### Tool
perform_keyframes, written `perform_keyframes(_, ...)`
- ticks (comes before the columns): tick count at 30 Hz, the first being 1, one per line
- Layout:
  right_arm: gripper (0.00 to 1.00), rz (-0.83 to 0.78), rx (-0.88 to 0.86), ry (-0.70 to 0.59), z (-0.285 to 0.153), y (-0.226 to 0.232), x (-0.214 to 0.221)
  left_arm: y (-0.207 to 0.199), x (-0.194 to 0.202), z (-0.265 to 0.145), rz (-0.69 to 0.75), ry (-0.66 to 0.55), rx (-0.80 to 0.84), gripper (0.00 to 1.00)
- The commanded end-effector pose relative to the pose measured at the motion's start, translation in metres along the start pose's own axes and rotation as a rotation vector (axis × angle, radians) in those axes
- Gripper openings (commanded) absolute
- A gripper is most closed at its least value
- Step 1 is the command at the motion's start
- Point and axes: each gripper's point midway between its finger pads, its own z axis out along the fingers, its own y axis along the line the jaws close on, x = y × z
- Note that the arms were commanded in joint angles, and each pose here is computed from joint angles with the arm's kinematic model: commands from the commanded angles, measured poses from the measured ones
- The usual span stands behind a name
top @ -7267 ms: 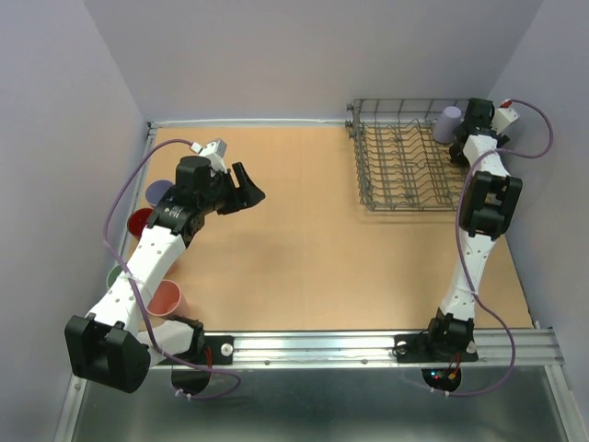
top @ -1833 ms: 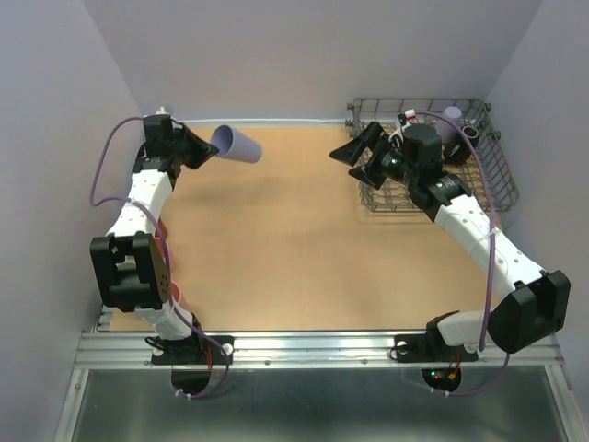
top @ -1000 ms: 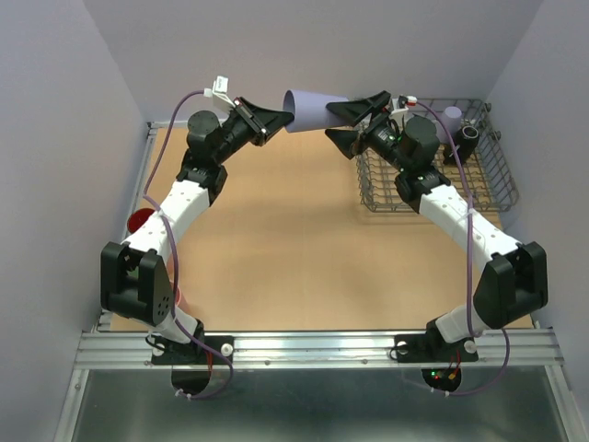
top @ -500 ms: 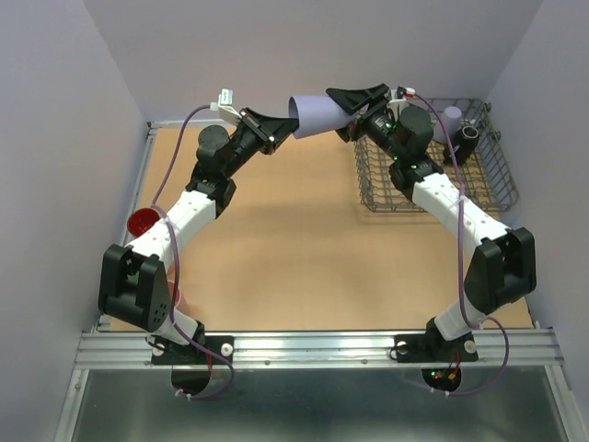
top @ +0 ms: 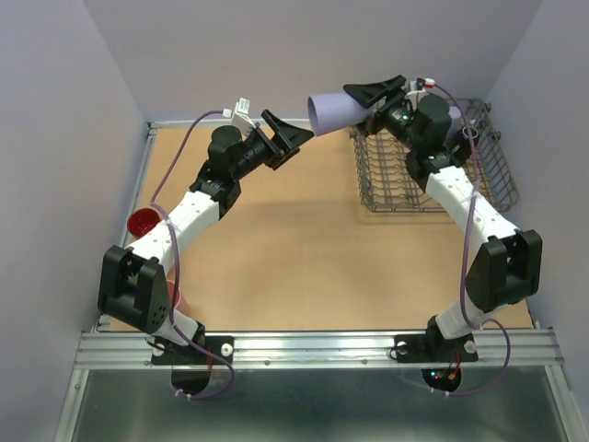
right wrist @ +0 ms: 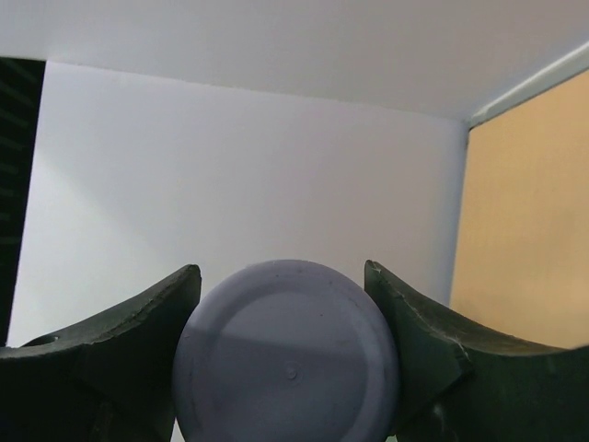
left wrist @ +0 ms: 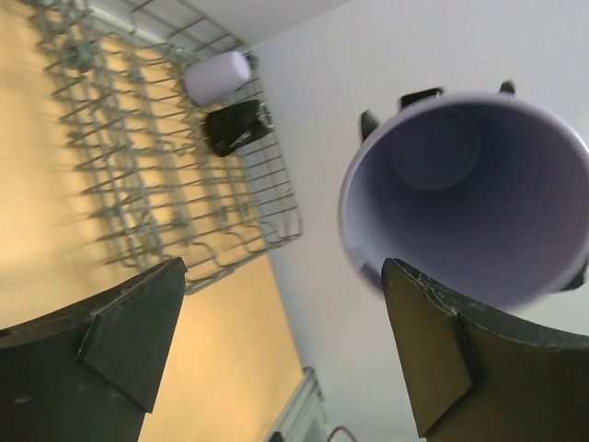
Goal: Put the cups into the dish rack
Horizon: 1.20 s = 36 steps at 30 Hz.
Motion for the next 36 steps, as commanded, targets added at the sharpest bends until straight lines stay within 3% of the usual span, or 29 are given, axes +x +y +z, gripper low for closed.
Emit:
perform_keyframes(1,0.00,-0.162,-0.047,-0.131,-0.021,0.041,-0.077,-0.008,-0.002,-0.022,0.141,0.011,-0.045,0.99)
perform_keyframes(6,0.00,-0.316,0.084,-0.230,-0.029,0.007,-0.146,0.021,0.001,-0.051,0.209,0.012,-0.180,0.99)
perform_keyframes(8,0.00,-0.508,0.204,-0.294,-0.027,0.001,-0.171,0.028,0.002,-0.061,0.234,0.014,-0.227,0.99)
perform_keyframes(9,0.00,-0.532,0.282,-0.297,-0.022,-0.025,-0.182,0.030,-0.002,-0.064,0.267,0.006,-0.246,0.99)
perform_keyframes(11,0.01,-0.655,0.395,-0.363,-0.024,-0.034,-0.208,0.037,-0.001,-0.073,0.279,0.014,-0.297,0.99)
perform_keyframes(13,0.00,-0.729,0.532,-0.374,-0.022,-0.072,-0.229,0.037,-0.002,-0.081,0.305,0.013,-0.317,0.99)
perform_keyframes(14,0.00,-0.757,0.583,-0.452,-0.025,-0.072,-0.249,0.039,0.000,-0.084,0.306,0.021,-0.326,0.99)
perform_keyframes(18,0.00,-0.862,0.767,-0.493,-0.026,-0.114,-0.279,0.046,0.009,-0.099,0.301,0.033,-0.355,0.99)
perform_keyframes(26,0.00,-1.053,1.037,-0.497,0.000,-0.193,-0.290,0.062,0.023,-0.122,0.288,0.061,-0.421,0.98)
perform_keyframes(29,0.00,-1.108,1.056,-0.524,0.013,-0.195,-0.293,0.069,0.026,-0.124,0.283,0.076,-0.442,0.97)
perform_keyframes(36,0.01,-1.136,1.142,-0.547,0.020,-0.246,-0.302,0.080,0.033,-0.135,0.282,0.065,-0.461,0.96)
